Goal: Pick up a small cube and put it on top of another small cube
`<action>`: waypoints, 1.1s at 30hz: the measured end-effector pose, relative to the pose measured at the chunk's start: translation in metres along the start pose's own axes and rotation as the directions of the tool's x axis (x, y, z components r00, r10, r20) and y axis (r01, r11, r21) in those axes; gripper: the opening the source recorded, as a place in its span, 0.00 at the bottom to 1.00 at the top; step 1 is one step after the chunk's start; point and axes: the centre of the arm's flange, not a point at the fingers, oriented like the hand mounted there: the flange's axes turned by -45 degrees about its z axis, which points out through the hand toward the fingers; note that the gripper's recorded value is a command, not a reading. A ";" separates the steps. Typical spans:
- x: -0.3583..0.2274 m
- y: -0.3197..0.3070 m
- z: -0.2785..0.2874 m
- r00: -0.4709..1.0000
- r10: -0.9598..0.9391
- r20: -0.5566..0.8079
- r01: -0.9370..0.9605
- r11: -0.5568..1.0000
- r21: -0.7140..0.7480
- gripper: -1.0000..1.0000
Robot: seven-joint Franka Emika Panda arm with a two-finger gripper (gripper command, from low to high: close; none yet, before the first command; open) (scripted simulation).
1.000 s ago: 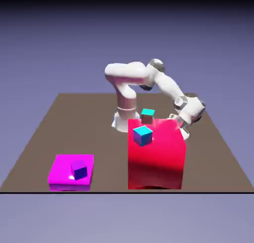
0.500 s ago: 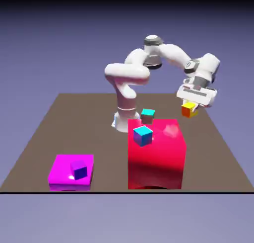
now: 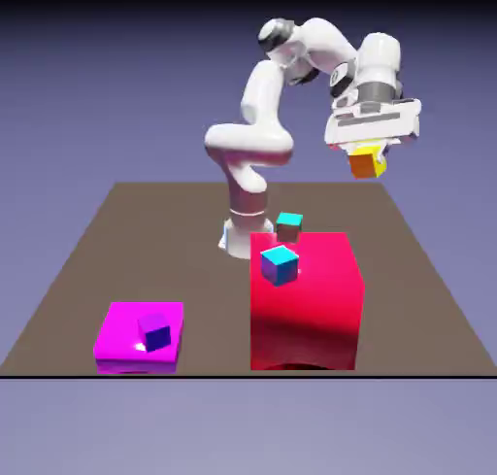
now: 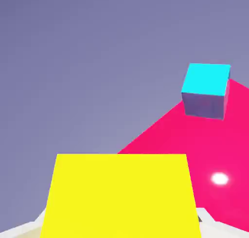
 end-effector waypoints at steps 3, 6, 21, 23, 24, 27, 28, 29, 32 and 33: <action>0.044 0.013 0.020 1.000 -0.024 -0.013 0.025 0.999 0.027 0.00; 0.084 0.031 0.045 0.998 -0.053 -0.028 0.054 0.998 0.045 0.00; 0.183 0.195 0.209 0.959 -0.277 -0.061 0.279 0.960 0.034 0.00; 0.183 0.223 0.229 0.947 -0.317 -0.054 0.319 0.947 0.030 0.00; 0.183 0.240 0.238 0.941 -0.334 -0.050 0.335 0.942 0.024 0.00; 0.174 0.284 0.264 0.917 -0.397 -0.030 0.398 0.917 0.023 0.00; 0.170 0.301 0.271 0.909 -0.416 -0.023 0.417 0.909 0.022 0.00; 0.166 0.318 0.277 0.900 -0.435 -0.014 0.435 0.900 0.021 0.00; 0.153 0.344 0.289 0.875 -0.484 0.005 0.484 0.875 0.034 0.00; 0.153 0.344 0.289 0.875 -0.484 0.005 0.484 0.875 0.034 0.00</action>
